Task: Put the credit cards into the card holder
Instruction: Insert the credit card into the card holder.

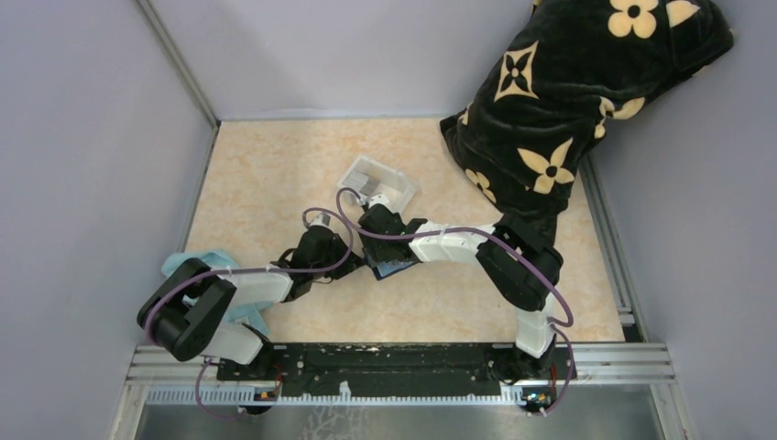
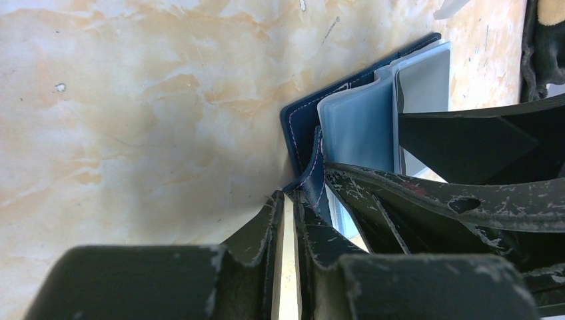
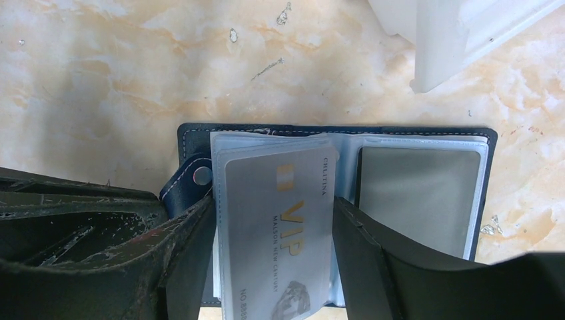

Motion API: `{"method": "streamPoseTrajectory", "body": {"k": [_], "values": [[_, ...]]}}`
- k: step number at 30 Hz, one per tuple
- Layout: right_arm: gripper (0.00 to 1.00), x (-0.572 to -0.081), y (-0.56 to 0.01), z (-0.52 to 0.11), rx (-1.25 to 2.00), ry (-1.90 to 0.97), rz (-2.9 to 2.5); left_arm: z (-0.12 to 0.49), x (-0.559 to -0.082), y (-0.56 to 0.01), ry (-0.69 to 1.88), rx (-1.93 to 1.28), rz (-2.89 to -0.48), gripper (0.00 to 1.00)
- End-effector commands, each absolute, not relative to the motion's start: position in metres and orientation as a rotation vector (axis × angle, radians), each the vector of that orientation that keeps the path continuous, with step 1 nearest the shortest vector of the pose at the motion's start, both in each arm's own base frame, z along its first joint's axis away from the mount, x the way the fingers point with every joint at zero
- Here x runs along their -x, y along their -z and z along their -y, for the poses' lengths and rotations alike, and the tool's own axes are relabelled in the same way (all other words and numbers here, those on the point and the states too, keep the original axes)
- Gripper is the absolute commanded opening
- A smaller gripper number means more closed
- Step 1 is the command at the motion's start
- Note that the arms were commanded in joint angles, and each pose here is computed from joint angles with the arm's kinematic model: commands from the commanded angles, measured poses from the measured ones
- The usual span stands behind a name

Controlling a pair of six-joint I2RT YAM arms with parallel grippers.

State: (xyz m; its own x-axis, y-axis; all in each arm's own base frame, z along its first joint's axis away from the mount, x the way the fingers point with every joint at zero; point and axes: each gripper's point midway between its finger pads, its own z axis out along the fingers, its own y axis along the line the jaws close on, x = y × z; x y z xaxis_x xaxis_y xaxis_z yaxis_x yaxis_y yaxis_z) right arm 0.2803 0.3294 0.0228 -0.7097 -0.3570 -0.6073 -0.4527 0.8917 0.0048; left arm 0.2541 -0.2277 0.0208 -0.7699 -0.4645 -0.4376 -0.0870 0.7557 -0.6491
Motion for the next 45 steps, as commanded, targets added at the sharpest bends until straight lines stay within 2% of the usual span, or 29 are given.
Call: {"method": "streamPoseTrajectory", "body": {"k": [1, 6, 18, 19, 20, 21, 30, 37, 45], "values": [[0.64, -0.249, 0.015, -0.278, 0.657, 0.021, -2.590, 0.213, -0.231, 0.009, 0.724, 0.407, -2.480, 0.17], [0.70, -0.254, -0.002, -0.281, 0.634, 0.011, -2.557, 0.207, -0.229, 0.007, 0.703, 0.410, -2.473, 0.17], [0.73, -0.261, -0.039, -0.297, 0.615, -0.093, -2.497, 0.198, -0.229, -0.005, 0.666, 0.416, -2.444, 0.18], [0.76, -0.261, -0.041, -0.299, 0.615, -0.109, -2.495, 0.198, -0.229, -0.006, 0.665, 0.416, -2.443, 0.18], [0.89, -0.260, -0.043, -0.301, 0.618, -0.127, -2.491, 0.198, -0.229, -0.006, 0.665, 0.417, -2.441, 0.18], [0.92, -0.260, -0.045, -0.303, 0.621, -0.145, -2.487, 0.198, -0.229, -0.007, 0.666, 0.417, -2.440, 0.18], [0.92, -0.265, -0.068, -0.307, 0.610, -0.181, -2.428, 0.198, -0.231, -0.016, 0.674, 0.423, -2.423, 0.18], [0.92, -0.282, -0.115, -0.316, 0.584, -0.215, -2.322, 0.201, -0.237, -0.035, 0.701, 0.421, -2.379, 0.19], [0.90, -0.274, -0.103, -0.309, 0.618, -0.208, -2.355, 0.229, -0.232, -0.064, 0.854, 0.363, -2.347, 0.21]]}}
